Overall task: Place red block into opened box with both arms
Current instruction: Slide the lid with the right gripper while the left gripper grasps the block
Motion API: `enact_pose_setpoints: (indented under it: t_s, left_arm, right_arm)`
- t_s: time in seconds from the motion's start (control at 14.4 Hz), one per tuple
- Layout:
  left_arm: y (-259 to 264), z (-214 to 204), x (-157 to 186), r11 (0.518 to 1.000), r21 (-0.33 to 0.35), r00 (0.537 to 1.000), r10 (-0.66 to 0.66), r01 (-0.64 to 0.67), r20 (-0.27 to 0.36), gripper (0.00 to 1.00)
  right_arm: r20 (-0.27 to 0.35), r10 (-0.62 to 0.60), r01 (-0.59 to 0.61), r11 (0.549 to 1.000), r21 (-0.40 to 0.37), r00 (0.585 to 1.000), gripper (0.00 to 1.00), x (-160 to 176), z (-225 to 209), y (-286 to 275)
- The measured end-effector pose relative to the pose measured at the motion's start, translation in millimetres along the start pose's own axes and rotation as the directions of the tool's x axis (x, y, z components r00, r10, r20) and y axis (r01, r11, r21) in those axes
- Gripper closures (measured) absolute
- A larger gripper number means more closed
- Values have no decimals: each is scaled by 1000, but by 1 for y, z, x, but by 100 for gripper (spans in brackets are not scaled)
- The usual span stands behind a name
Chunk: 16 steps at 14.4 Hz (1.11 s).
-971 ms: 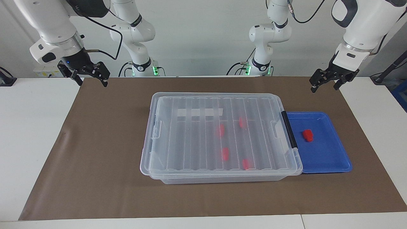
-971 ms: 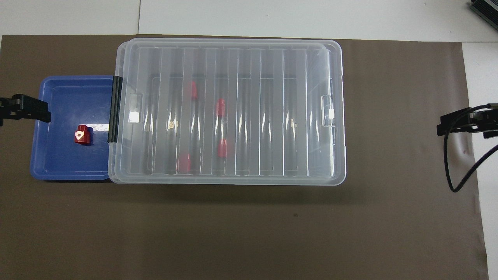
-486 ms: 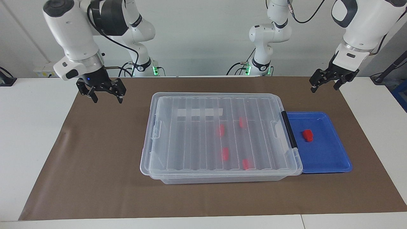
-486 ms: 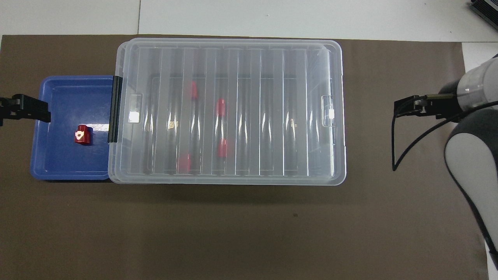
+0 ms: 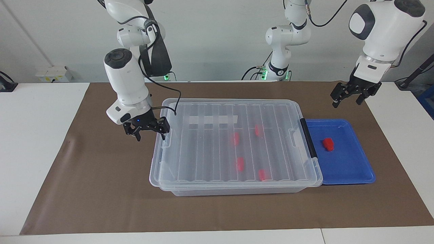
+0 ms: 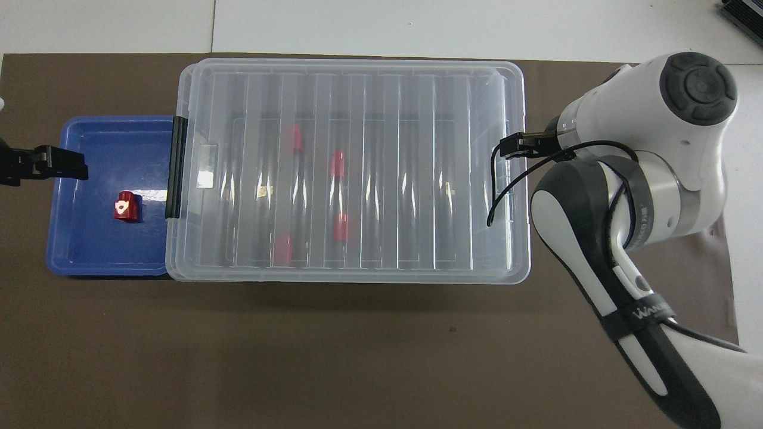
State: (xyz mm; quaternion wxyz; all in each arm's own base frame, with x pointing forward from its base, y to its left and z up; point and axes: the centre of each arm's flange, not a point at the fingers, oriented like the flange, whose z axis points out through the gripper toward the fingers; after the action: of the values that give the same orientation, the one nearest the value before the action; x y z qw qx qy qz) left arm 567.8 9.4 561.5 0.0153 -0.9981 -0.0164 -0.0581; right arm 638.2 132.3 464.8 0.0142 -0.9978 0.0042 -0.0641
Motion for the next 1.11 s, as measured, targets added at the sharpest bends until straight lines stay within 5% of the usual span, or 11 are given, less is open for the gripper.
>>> enact_pose_setpoints:
  t_s: [0.62,1.11]
  left_arm:
    - [-47,150,-3,1000,8,998,-11,11,-54,0]
    - [-47,231,-11,1000,3,1000,-11,11,-22,0]
  right_arm:
    - [10,37,-36,997,-62,999,0,6,11,43]
    - [16,66,-63,990,-126,998,0,9,9,97]
